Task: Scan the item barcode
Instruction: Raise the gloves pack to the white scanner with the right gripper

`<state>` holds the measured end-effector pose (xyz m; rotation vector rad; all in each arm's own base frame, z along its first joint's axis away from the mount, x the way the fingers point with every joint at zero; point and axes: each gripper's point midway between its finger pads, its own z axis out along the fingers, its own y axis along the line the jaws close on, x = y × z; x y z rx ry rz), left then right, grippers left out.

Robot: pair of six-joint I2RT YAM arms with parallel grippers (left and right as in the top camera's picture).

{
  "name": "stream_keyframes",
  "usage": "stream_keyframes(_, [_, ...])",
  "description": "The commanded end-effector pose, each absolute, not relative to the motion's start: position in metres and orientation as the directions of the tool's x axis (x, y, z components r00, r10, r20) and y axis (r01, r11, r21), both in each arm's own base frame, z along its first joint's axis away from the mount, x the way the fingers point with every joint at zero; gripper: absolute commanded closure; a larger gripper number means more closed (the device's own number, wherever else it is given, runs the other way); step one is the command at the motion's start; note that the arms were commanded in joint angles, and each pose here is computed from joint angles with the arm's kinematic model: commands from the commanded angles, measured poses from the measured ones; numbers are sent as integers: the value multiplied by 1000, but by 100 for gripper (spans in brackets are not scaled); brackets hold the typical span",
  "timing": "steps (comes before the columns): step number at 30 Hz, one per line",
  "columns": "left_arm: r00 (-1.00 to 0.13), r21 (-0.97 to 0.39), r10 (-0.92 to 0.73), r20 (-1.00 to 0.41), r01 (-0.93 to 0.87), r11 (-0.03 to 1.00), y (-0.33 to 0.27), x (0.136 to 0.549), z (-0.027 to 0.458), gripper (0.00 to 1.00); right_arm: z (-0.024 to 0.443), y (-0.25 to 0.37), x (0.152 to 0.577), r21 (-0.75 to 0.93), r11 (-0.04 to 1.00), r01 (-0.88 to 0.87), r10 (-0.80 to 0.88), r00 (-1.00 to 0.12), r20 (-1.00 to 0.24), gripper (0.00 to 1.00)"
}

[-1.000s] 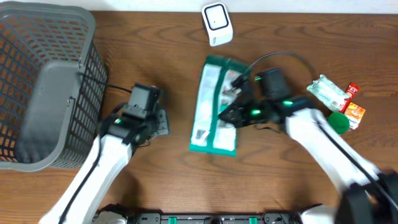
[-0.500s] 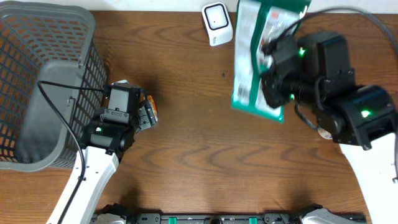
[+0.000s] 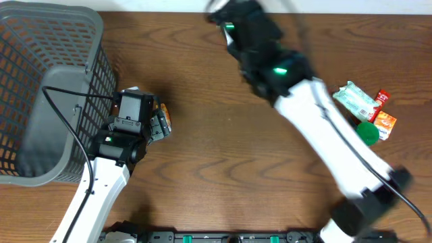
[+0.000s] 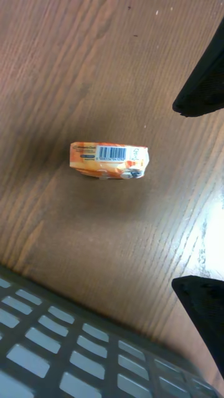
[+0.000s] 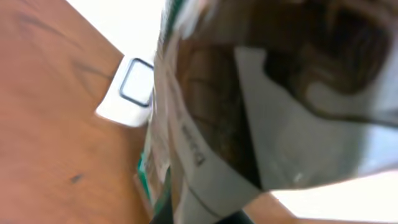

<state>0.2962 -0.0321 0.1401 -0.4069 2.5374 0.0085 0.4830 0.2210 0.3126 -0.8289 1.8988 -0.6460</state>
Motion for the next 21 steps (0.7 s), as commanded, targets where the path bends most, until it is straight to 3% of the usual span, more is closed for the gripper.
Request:
stream_keyframes(1, [-793,-65,-289,-536,-303,951,-28,296,138,17,291,207,510,-913,350,-209,-884,-395,-249,99])
stream_keyframes(6, [-793,-65,-289,-536,-303,951,-28,296,138,17,251,233,557,-977,120,-179,-940,-337,-54,99])
stream_keyframes(10, [-793,-65,-289,-536,-303,951,-28,296,138,17,235,253,582,-996,35,-84,-955,-296,-8,99])
stream_keyframes(14, [-793,-65,-289,-536,-303,951,-28,296,138,17,219,269,594,-999,30,-14,-969,-245,-26,99])
stream_keyframes(18, [-793,-65,-289,-536,-303,951,-28,296,138,17,190,281,601,-999,11,-53,-983,-184,-1,99])
stream_keyframes(21, [-793,-65,-289,-536,-303,951,-28,296,138,17,181,283,602,-994,95,-49,-980,-180,-85,98])
